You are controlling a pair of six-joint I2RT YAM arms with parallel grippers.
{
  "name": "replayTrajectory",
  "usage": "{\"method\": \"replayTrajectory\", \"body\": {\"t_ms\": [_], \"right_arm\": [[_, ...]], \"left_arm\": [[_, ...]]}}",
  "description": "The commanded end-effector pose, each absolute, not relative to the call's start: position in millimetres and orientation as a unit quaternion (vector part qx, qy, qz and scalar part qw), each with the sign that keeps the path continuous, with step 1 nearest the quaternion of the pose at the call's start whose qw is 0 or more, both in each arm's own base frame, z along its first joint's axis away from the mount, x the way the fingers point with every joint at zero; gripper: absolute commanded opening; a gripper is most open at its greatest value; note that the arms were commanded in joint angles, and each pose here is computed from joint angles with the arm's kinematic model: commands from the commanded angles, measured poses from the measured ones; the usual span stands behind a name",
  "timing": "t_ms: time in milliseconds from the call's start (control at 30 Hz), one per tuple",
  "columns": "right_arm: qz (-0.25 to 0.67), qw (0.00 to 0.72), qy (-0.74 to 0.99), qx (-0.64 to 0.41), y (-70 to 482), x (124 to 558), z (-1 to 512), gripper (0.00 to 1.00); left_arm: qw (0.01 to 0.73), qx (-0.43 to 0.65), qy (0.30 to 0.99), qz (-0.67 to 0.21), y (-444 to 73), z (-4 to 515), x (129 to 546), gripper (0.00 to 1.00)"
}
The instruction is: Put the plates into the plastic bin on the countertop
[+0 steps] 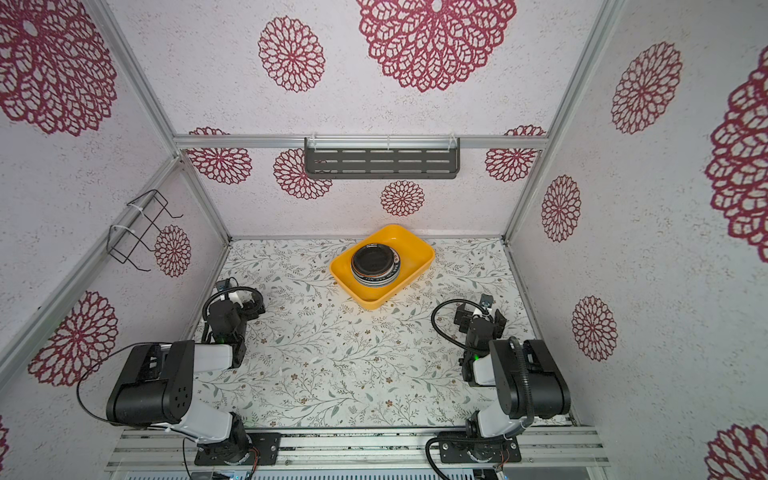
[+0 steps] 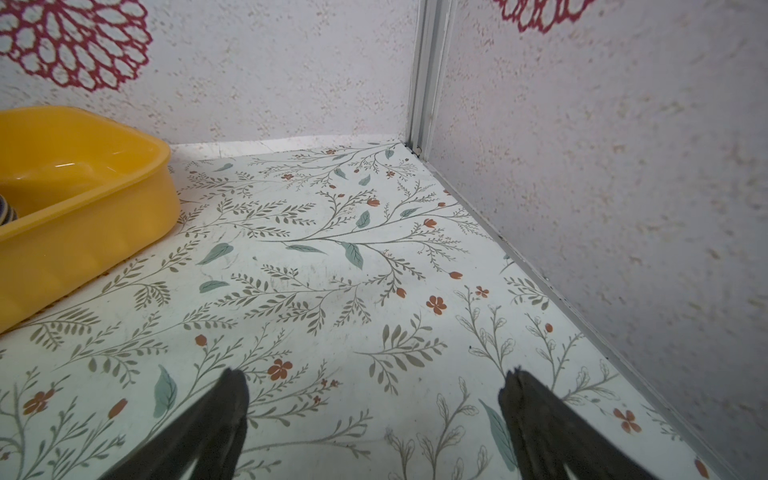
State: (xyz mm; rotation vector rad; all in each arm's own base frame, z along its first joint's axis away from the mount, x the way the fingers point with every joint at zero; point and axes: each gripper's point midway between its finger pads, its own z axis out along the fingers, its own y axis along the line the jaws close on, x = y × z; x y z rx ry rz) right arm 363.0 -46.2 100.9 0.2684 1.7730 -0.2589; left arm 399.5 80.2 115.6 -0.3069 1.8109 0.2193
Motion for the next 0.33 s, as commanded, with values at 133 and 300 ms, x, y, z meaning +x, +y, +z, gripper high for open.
{"method": "replayTrajectory", "body": {"t_ms": [133, 300], "right_arm": [[-0.107, 0.635, 0.755, 0.124, -45.4, 369.4, 114.8, 0.99], [-0.107, 0.64, 0.751, 0.122, -44.9, 367.8, 117.2, 0.99]], "left_arm": [[0.61, -0.13, 0.776, 0.099, 82.5, 121.4, 402.6, 0.97], [0.61, -0.13, 0.775, 0.1, 82.7, 121.1, 402.0, 0.97]]}}
